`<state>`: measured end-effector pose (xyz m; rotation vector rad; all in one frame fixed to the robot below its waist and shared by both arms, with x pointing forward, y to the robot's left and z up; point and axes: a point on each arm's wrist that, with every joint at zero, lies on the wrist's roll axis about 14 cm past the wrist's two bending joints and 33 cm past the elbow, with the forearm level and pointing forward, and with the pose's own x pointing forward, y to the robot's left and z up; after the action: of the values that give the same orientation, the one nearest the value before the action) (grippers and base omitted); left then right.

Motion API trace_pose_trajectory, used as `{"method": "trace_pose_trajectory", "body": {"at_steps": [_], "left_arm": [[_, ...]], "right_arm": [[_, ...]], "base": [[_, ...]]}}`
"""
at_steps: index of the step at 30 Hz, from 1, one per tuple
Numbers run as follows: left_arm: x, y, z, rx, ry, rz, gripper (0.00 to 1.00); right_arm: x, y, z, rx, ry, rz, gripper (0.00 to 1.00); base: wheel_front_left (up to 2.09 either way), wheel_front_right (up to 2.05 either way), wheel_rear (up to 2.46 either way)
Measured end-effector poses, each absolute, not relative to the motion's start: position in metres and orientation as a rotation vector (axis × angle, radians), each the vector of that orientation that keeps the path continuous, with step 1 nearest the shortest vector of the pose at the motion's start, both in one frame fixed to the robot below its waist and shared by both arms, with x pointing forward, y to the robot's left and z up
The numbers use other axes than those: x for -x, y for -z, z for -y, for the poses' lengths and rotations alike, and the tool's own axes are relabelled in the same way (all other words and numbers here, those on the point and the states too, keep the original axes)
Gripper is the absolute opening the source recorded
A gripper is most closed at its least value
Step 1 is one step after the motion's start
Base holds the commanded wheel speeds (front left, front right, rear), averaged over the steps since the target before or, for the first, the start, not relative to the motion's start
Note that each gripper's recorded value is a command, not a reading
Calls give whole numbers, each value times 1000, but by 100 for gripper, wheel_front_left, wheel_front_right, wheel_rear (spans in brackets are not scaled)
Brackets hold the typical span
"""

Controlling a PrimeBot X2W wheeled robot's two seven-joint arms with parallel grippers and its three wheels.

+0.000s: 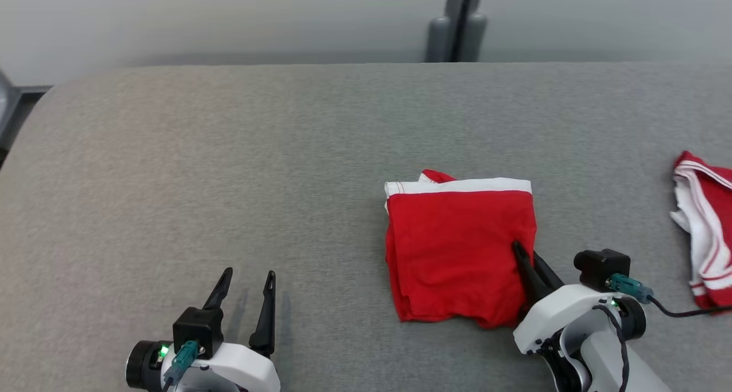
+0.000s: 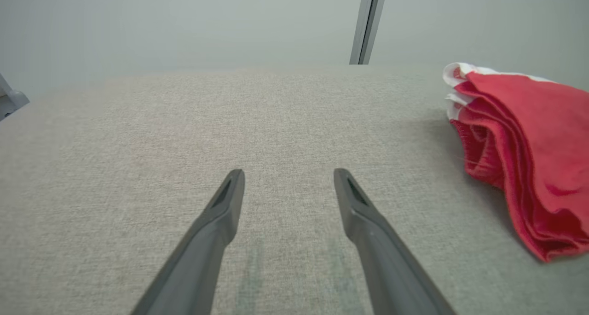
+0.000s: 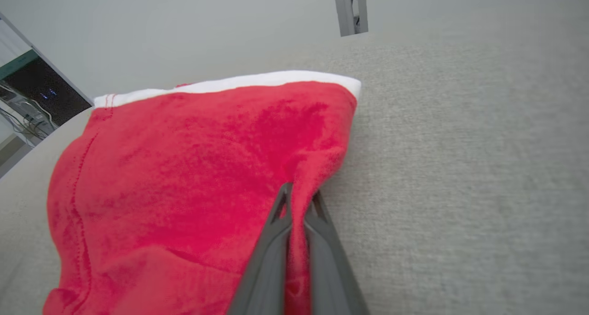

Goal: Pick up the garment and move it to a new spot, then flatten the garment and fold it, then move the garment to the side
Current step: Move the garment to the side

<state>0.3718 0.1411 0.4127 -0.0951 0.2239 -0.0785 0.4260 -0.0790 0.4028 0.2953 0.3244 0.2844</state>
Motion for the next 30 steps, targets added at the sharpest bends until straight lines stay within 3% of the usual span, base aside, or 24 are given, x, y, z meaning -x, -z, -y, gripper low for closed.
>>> {"method": "trace_pose_trajectory", "body": {"at_steps": [13,21,26,30], "left_arm": [[-403,-417,-13,96,460,-209,100],[-402,-416,50,98,635,-211,100],[-402,-414,69,108,691,-216,100],[-405,-410,64,106,679,-222,100]], "right_arm": [[-372,-411,176,-268,-37,-285,0],[-343,-416,207,-216,42,-275,0],[-346,-422,213,-155,34,-269,0],[-371,-437,206,-77,-31,-240,0]], "base": [[0,0,0],[0,0,0],[0,0,0],[0,0,0]]}}
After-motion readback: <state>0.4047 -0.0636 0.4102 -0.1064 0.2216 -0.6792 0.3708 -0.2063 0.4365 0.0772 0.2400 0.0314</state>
